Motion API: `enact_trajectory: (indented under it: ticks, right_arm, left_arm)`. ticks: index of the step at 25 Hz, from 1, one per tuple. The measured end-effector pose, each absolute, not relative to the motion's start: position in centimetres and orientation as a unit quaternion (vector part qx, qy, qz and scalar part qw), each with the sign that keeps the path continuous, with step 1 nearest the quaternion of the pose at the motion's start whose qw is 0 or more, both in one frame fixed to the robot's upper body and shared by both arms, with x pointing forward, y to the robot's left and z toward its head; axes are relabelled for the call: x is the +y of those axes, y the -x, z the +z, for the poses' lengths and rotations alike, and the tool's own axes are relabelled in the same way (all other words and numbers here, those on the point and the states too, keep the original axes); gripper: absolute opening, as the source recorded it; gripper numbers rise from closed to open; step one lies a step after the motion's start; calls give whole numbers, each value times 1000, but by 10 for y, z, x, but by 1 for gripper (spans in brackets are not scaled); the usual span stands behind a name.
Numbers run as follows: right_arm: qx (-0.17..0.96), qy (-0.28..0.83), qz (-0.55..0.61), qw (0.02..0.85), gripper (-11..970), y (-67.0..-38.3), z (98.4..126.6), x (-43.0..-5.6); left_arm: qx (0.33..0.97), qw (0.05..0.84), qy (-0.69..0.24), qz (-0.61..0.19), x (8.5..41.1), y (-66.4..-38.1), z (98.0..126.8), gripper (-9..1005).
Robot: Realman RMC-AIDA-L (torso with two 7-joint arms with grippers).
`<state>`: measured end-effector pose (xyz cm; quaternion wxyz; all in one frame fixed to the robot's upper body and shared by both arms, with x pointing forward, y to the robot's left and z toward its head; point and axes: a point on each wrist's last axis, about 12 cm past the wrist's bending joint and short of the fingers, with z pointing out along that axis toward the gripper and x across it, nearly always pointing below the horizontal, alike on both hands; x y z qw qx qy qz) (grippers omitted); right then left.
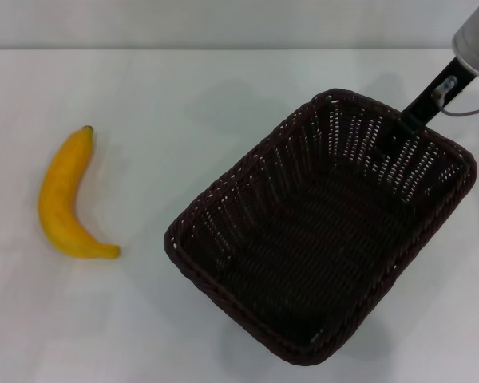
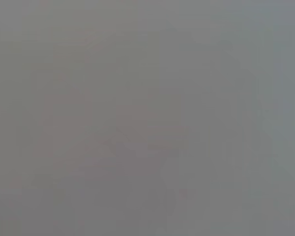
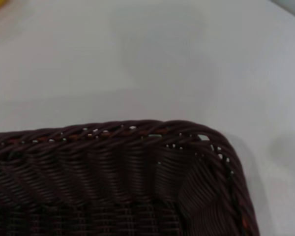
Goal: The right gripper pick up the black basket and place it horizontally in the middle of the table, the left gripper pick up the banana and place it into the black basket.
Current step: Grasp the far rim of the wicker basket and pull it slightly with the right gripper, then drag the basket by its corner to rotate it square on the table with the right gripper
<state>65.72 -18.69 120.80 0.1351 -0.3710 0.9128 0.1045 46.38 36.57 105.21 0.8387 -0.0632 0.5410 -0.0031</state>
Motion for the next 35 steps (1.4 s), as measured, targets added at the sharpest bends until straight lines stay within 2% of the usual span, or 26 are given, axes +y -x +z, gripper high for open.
enact_trajectory:
  ticks: [12, 18, 23, 28, 35]
  right_arm:
    - [912, 388, 67, 112, 799, -659, 1199, -179]
    - [918, 378, 71, 99, 607, -657, 1201, -178]
    - [927, 357, 72, 88, 344, -655, 1202, -178]
    - [941, 318, 81, 80, 176, -655, 1206, -184]
    - [967, 201, 142, 72, 163, -650, 1215, -224]
  left_arm:
    - [540, 839, 62, -3, 366, -463, 1052, 856]
    - [539, 840, 62, -3, 366, -463, 1052, 856]
    - [535, 842, 69, 2, 368, -461, 1053, 856]
    - [533, 843, 71, 2, 370, -461, 1054, 855]
    - [534, 843, 71, -1, 369, -462, 1054, 855]
